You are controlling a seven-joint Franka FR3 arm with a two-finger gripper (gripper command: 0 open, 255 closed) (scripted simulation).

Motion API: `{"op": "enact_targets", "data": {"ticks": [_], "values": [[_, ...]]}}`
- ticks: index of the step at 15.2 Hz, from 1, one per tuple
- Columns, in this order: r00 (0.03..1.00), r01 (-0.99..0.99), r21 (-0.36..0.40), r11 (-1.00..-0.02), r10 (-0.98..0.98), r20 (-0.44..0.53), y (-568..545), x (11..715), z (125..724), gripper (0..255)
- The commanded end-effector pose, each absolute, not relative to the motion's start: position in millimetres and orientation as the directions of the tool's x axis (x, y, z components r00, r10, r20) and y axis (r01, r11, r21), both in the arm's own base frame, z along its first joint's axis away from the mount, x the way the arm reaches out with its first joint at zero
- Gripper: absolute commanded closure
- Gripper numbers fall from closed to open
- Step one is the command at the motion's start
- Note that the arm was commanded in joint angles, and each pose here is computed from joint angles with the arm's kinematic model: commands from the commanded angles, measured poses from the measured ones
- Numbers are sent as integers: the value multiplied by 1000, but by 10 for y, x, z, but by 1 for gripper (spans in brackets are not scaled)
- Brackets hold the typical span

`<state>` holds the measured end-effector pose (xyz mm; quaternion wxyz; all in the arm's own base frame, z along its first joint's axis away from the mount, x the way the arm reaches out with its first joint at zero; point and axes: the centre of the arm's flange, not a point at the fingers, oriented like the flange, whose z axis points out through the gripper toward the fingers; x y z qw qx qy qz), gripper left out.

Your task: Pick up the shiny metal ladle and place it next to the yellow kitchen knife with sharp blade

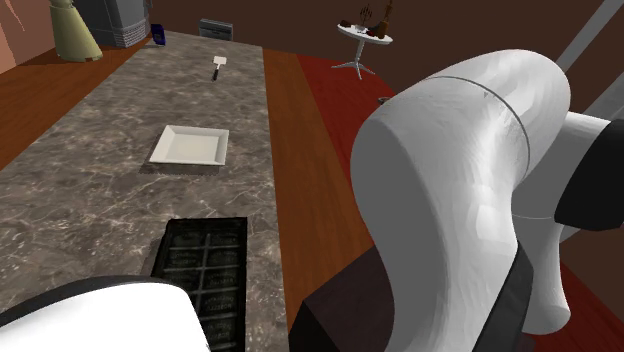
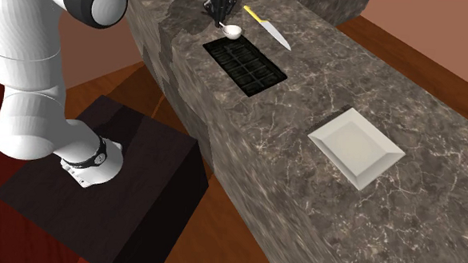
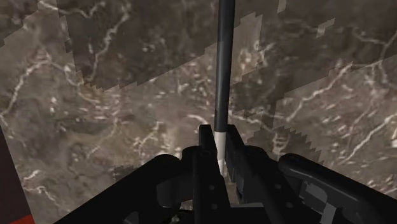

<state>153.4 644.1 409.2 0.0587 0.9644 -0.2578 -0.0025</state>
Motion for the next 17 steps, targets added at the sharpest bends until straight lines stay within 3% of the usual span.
{"op": "enact_targets", "data": {"ticks": [1, 3, 4, 9, 13, 17], "values": [[867, -497, 115, -860, -498, 26, 6439, 1536, 4085, 255], [867, -497, 115, -860, -498, 26, 6439, 1536, 4085, 255], [867, -497, 115, -860, -498, 26, 6439, 1535, 4086, 0], [867, -497, 115, -860, -498, 26, 6439, 1536, 4085, 0], [867, -497, 115, -860, -498, 26, 6495, 1554, 4581, 0], [867, -497, 115, -860, -498, 26, 6495, 1554, 4581, 0]]}}
